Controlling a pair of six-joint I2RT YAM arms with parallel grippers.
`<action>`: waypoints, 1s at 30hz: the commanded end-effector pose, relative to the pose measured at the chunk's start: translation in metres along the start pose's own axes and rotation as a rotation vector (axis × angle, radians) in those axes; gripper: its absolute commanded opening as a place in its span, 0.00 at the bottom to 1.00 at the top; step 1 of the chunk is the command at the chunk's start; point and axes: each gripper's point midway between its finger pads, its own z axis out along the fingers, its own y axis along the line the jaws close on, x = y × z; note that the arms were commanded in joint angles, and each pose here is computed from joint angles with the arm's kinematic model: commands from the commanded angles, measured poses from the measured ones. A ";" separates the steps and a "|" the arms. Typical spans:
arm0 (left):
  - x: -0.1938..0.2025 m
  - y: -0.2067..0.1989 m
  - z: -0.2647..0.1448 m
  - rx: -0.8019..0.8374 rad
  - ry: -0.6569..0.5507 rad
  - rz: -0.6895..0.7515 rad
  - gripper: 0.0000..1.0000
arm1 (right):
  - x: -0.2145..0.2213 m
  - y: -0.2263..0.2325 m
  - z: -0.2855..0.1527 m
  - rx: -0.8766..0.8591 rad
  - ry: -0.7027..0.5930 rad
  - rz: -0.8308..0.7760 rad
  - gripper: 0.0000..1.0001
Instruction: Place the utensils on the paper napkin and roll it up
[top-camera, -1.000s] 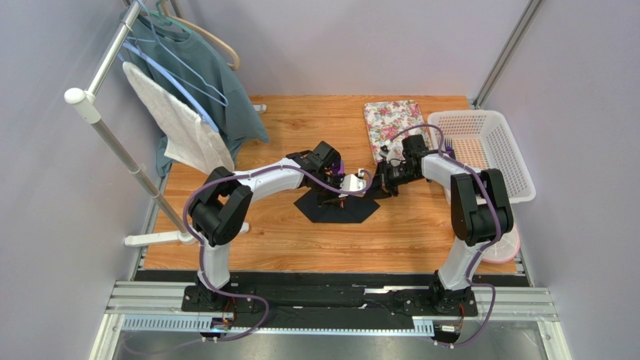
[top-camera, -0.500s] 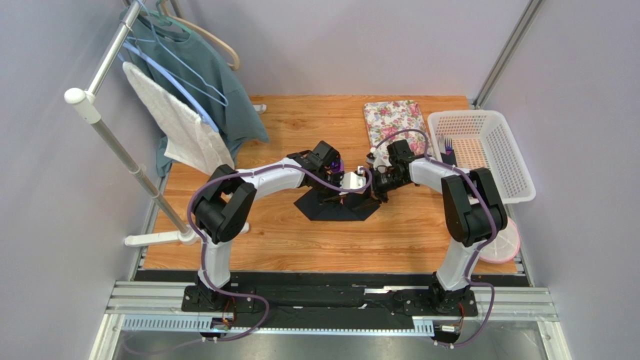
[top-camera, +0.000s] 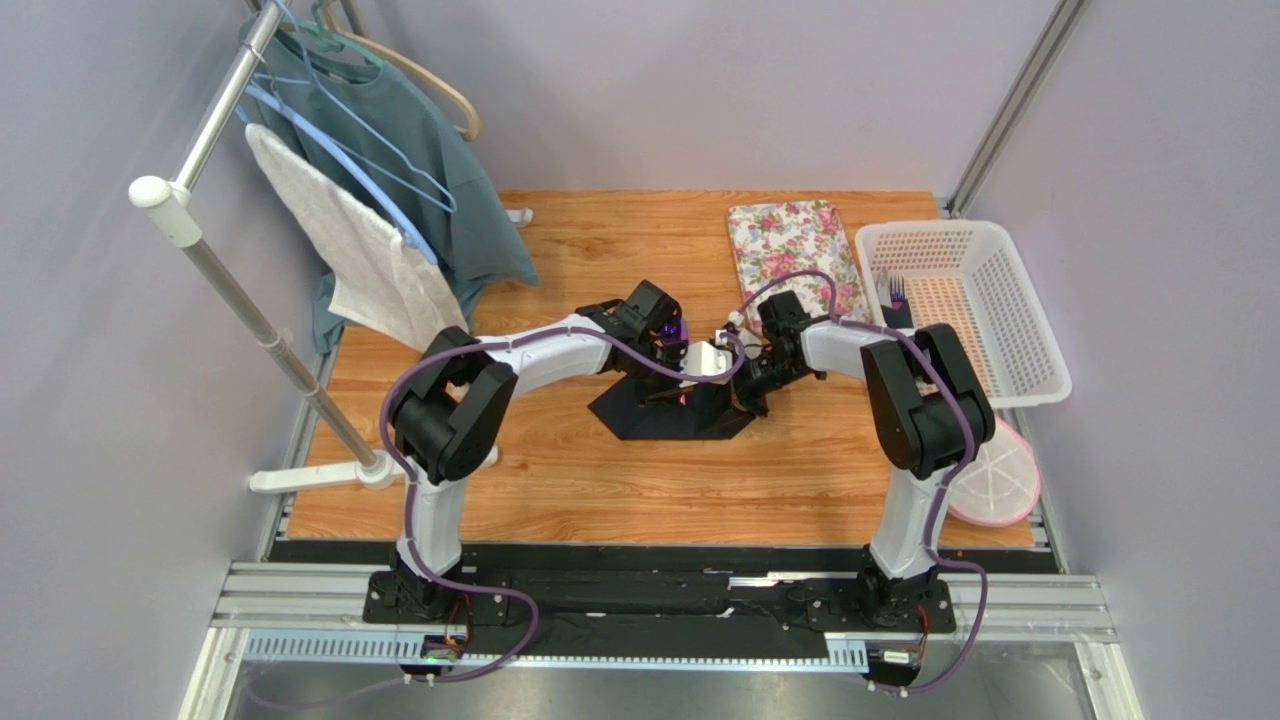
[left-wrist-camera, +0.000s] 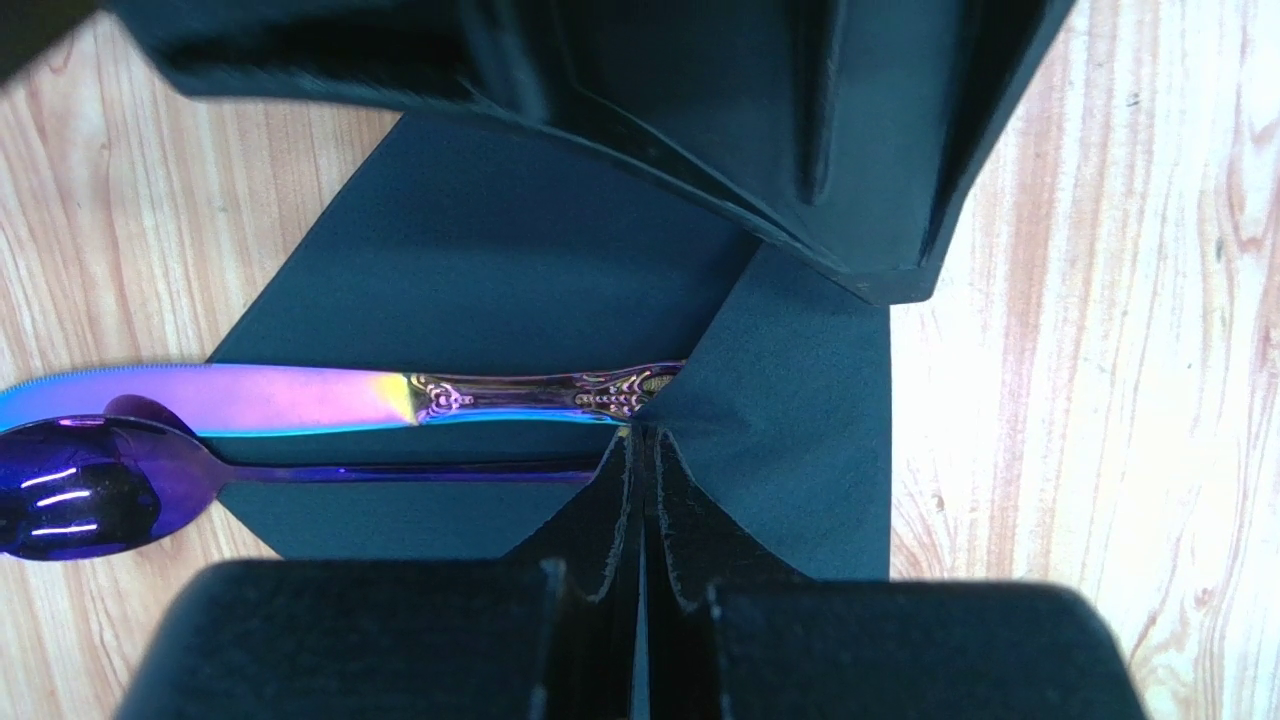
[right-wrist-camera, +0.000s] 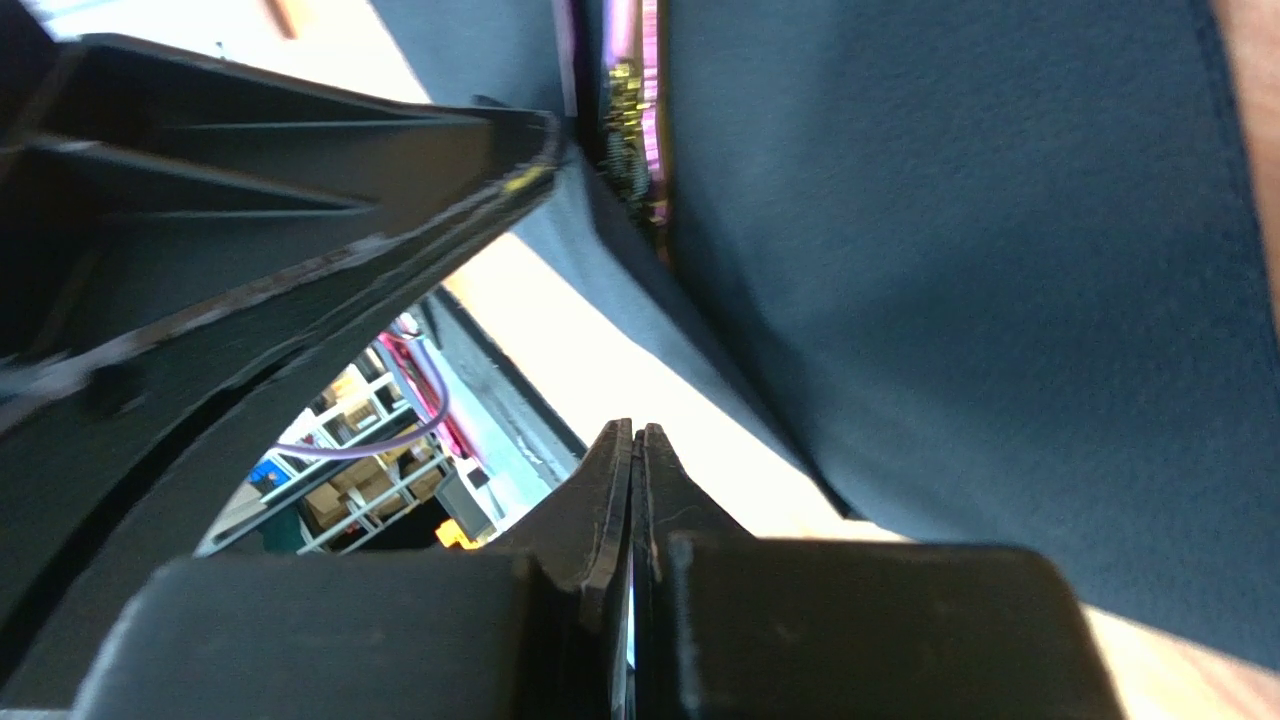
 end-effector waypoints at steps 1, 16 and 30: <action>-0.014 0.014 -0.002 -0.028 -0.033 0.014 0.00 | -0.007 -0.004 0.008 0.026 -0.013 -0.019 0.00; -0.050 0.007 -0.049 -0.057 -0.150 -0.118 0.39 | -0.007 -0.031 0.016 0.160 -0.029 0.025 0.00; -0.063 -0.063 -0.085 0.151 -0.296 -0.650 0.27 | -0.008 -0.041 0.016 0.212 -0.049 0.051 0.00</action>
